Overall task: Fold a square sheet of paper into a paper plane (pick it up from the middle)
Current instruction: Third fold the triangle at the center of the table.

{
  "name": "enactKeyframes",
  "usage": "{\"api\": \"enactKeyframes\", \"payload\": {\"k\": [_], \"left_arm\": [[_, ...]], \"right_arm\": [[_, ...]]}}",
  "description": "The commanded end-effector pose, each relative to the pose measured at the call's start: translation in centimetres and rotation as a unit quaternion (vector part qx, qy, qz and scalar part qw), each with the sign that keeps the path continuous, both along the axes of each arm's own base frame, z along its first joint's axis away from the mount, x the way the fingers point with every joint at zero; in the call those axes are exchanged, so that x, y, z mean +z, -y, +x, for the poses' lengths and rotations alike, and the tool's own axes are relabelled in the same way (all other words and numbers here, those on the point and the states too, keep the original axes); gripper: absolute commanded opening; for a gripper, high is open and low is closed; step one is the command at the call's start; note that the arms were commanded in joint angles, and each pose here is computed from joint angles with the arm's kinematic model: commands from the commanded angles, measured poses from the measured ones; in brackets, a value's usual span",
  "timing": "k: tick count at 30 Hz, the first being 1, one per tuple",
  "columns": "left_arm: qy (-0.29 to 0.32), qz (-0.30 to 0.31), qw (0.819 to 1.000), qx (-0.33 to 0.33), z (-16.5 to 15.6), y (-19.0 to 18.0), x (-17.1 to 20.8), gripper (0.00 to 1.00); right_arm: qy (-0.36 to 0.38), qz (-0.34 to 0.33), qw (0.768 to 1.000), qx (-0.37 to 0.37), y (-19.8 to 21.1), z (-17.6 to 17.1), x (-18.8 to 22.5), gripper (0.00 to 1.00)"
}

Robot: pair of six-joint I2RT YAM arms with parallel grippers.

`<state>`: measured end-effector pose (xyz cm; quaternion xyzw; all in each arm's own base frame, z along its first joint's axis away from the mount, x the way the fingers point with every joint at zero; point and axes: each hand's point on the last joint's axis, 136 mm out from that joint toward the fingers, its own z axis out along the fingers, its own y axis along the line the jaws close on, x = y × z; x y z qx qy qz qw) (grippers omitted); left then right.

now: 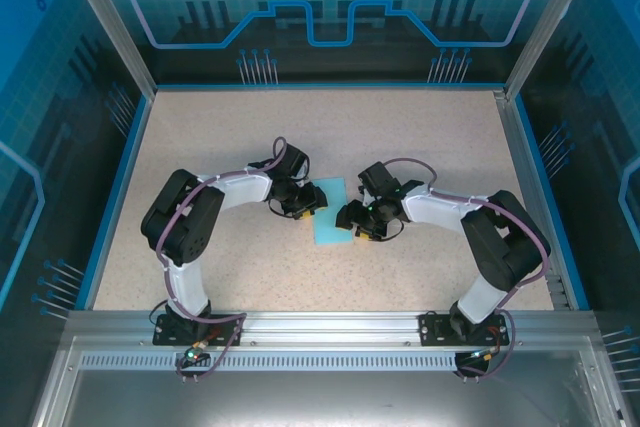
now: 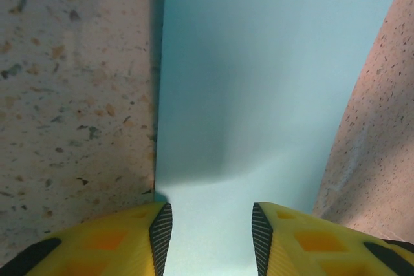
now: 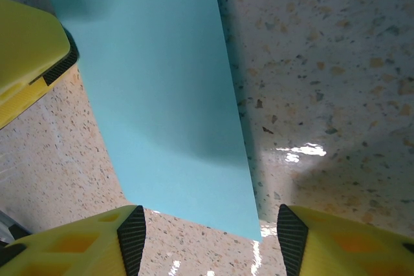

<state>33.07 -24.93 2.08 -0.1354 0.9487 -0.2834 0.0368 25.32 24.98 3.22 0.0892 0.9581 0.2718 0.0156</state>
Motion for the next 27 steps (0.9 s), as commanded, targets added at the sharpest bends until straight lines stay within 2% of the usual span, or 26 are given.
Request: {"api": "enactKeyframes", "payload": {"k": [1, 9, 16, 20, 27], "left_arm": [[-0.037, 0.040, 0.998, 0.020, -1.1, -1.7, -2.2, 0.42], [-0.043, 0.041, 0.998, 0.022, -1.3, -1.9, -2.5, 0.42], [-0.042, 0.042, 0.998, 0.021, -1.3, -1.9, -2.5, 0.42], [-0.043, 0.043, 0.998, 0.019, -1.4, -2.0, -2.6, 0.42], [-0.041, 0.041, 0.998, 0.015, -1.4, -1.9, -2.5, 0.42]], "right_arm": [[-0.013, 0.003, 1.000, 0.019, -0.6, -0.8, -0.2, 0.59], [-0.024, 0.015, 0.999, 0.039, -1.6, -1.3, -0.4, 0.58], [-0.012, 0.038, 0.999, 0.028, -2.2, -1.0, 0.4, 0.50], [-0.004, 0.037, 0.999, 0.003, -1.5, -1.1, 0.3, 0.42], [0.014, 0.033, 0.999, -0.026, -0.9, -0.4, 1.0, 0.20]]}}
